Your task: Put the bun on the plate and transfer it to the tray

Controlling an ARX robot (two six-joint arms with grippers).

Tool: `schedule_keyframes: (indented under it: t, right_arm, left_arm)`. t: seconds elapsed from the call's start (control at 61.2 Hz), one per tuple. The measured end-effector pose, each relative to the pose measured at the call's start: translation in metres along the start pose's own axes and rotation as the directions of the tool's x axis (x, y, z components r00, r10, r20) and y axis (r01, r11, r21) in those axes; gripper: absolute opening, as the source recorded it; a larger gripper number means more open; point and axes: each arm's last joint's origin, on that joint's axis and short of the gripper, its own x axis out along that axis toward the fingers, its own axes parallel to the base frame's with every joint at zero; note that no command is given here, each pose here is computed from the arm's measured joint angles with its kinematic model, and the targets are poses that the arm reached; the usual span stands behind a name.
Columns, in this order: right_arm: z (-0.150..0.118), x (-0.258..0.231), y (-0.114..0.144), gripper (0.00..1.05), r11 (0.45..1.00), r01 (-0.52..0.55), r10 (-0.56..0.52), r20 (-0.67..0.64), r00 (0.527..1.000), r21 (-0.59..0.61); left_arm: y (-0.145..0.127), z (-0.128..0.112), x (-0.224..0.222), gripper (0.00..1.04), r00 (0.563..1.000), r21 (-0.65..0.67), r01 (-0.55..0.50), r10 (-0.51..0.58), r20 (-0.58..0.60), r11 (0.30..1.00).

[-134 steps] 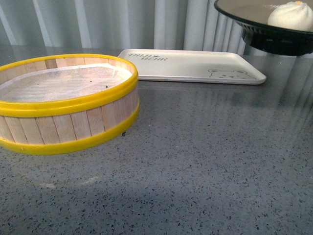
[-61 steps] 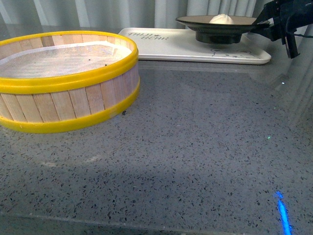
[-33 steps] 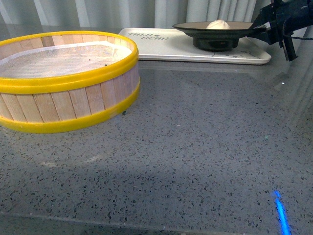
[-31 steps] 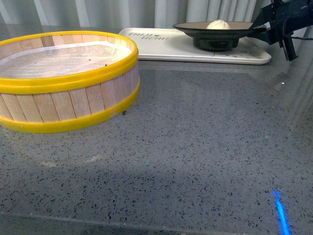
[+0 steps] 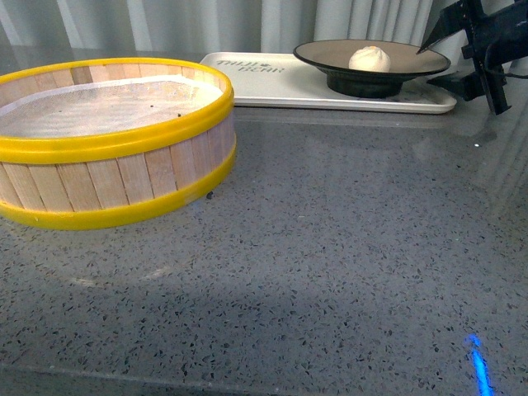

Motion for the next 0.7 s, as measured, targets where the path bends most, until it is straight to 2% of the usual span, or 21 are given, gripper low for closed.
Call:
schedule_keyframes:
  t: [0.065, 0.229, 0.343, 0.392, 0.474, 0.539, 0.572, 0.637, 0.703]
  right_arm:
    - [0.002, -0.006, 0.002, 0.58, 1.0, -0.004, 0.004, 0.014, 1.0, -0.001]
    - [0.006, -0.042, 0.008, 0.97, 1.0, -0.011, 0.012, 0.105, 0.994, -0.007]
    - [0.008, -0.067, 0.005, 0.96, 0.999, 0.034, -0.03, 0.202, 0.979, -0.02]
    - [0.009, -0.089, 0.001, 0.96, 0.995, 0.085, -0.069, 0.296, 0.953, -0.044]
    - [0.004, -0.136, -0.007, 0.96, 0.971, 0.21, -0.131, 0.484, 0.865, -0.112]
    - [-0.013, -0.187, -0.009, 0.96, 0.925, 0.33, -0.143, 0.635, 0.759, -0.187]
    - [-0.019, -0.204, -0.008, 0.96, 0.906, 0.364, -0.132, 0.675, 0.726, -0.215]
    - [-0.042, -0.247, -0.003, 0.96, 0.833, 0.463, -0.064, 0.778, 0.624, -0.303]
    - [-0.06, -0.269, -0.006, 0.96, 0.757, 0.544, -0.018, 0.821, 0.571, -0.362]
  left_arm:
    - [0.0, 0.0, 0.0, 0.98, 1.0, 0.0, 0.0, 0.0, 0.0, 1.0]
    - [0.0, 0.0, 0.0, 0.98, 1.0, 0.0, 0.0, 0.0, 0.0, 1.0]
    - [0.0, 0.0, 0.0, 0.98, 1.0, 0.0, 0.0, 0.0, 0.0, 1.0]
    - [0.0, 0.0, 0.0, 0.98, 1.0, 0.0, 0.0, 0.0, 0.0, 1.0]
    - [0.0, 0.0, 0.0, 0.98, 1.0, 0.0, 0.0, 0.0, 0.0, 1.0]
    - [0.0, 0.0, 0.0, 0.98, 1.0, 0.0, 0.0, 0.0, 0.0, 1.0]
    - [0.0, 0.0, 0.0, 0.98, 1.0, 0.0, 0.0, 0.0, 0.0, 1.0]
    - [0.0, 0.0, 0.0, 0.98, 1.0, 0.0, 0.0, 0.0, 0.0, 1.0]
    - [0.0, 0.0, 0.0, 0.98, 1.0, 0.0, 0.0, 0.0, 0.0, 1.0]
